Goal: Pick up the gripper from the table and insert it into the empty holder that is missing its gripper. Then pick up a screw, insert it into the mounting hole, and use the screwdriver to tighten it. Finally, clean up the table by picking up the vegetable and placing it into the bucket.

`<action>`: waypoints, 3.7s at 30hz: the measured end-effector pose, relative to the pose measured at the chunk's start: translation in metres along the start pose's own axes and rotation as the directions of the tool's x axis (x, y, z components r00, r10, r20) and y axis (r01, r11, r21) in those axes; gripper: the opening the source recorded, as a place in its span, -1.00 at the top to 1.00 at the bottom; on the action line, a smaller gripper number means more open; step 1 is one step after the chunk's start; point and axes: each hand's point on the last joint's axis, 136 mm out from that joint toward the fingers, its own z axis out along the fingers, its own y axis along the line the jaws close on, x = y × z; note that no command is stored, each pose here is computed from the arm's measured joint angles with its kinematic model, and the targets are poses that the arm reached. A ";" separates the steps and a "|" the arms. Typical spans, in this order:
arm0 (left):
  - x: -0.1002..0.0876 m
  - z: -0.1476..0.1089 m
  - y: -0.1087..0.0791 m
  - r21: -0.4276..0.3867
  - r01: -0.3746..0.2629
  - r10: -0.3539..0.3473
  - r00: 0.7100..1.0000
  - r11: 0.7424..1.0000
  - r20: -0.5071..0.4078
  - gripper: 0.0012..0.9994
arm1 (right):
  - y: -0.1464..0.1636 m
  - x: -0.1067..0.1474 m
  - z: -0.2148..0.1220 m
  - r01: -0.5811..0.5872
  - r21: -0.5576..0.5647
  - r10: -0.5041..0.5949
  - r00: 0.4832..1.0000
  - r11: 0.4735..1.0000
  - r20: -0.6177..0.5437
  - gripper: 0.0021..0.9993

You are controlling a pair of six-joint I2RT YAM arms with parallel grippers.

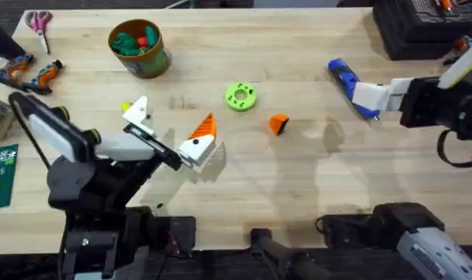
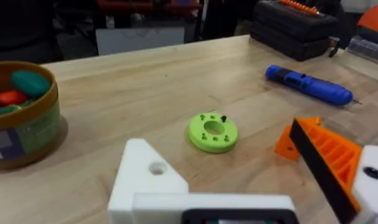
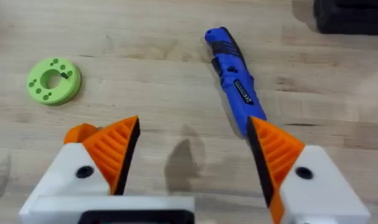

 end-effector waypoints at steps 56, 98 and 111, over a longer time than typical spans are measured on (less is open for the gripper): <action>0.003 -0.002 -0.039 0.201 -0.020 0.021 1.000 0.979 -0.007 -0.97 | 0.000 0.000 0.000 0.000 0.000 0.000 1.000 1.000 0.000 -0.99; 0.008 -0.008 -0.061 0.331 -0.072 0.079 0.997 0.941 -0.008 -0.97 | 0.165 0.076 0.078 0.288 -0.500 -0.534 0.704 0.817 -0.468 -0.99; 0.008 -0.008 -0.061 0.331 -0.072 0.079 0.997 0.941 -0.008 -0.97 | 0.161 0.089 0.104 0.322 -0.472 -0.552 0.661 0.821 -0.509 -0.96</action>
